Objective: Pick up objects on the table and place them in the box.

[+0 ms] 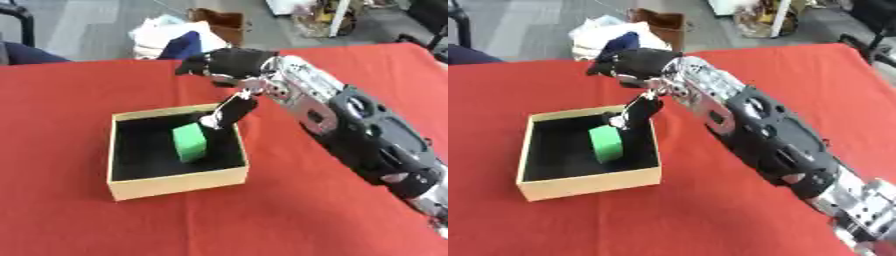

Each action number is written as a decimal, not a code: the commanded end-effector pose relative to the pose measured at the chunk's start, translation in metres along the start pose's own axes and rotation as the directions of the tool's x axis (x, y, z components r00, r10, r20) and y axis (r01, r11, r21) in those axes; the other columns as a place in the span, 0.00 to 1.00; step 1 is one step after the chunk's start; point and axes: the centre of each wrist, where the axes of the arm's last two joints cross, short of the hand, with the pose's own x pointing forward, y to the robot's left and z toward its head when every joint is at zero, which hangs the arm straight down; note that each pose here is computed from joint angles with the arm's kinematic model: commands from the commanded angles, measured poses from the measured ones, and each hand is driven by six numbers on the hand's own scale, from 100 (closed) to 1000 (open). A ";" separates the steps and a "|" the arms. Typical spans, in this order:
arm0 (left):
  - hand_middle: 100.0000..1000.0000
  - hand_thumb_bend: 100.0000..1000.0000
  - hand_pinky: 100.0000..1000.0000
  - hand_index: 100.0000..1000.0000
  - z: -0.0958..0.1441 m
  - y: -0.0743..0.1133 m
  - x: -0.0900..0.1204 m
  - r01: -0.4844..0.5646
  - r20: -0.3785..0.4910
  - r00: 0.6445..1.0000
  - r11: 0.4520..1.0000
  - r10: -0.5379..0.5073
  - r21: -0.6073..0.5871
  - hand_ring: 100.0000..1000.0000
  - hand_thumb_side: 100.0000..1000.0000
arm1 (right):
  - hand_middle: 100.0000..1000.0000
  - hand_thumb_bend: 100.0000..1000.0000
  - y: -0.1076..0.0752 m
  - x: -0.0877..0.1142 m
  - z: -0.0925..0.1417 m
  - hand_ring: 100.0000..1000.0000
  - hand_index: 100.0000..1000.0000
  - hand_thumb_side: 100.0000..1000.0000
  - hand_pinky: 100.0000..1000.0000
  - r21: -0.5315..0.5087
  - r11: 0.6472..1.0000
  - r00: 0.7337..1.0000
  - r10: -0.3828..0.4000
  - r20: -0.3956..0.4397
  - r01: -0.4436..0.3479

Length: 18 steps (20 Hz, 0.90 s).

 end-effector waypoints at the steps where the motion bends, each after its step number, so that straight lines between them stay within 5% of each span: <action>1: 0.59 0.00 0.58 0.75 -0.004 0.004 0.005 0.017 0.028 0.999 1.000 -0.017 -0.004 0.61 0.41 | 0.94 0.25 -0.025 -0.020 0.024 0.91 1.00 0.42 0.84 -0.112 0.994 0.996 0.006 -0.091 -0.016; 10: 0.59 0.00 0.58 0.75 -0.003 0.006 0.004 0.025 0.020 0.999 1.000 -0.025 0.002 0.61 0.41 | 0.99 0.21 -0.008 -0.071 0.069 0.95 1.00 0.32 0.83 -0.252 0.968 0.934 -0.079 -0.349 -0.012; 18: 0.59 0.00 0.58 0.75 -0.002 0.007 0.003 0.026 0.018 1.000 1.000 -0.026 0.007 0.61 0.42 | 1.00 0.17 0.008 -0.094 0.094 0.96 1.00 0.26 0.81 -0.326 0.945 0.870 -0.154 -0.468 -0.007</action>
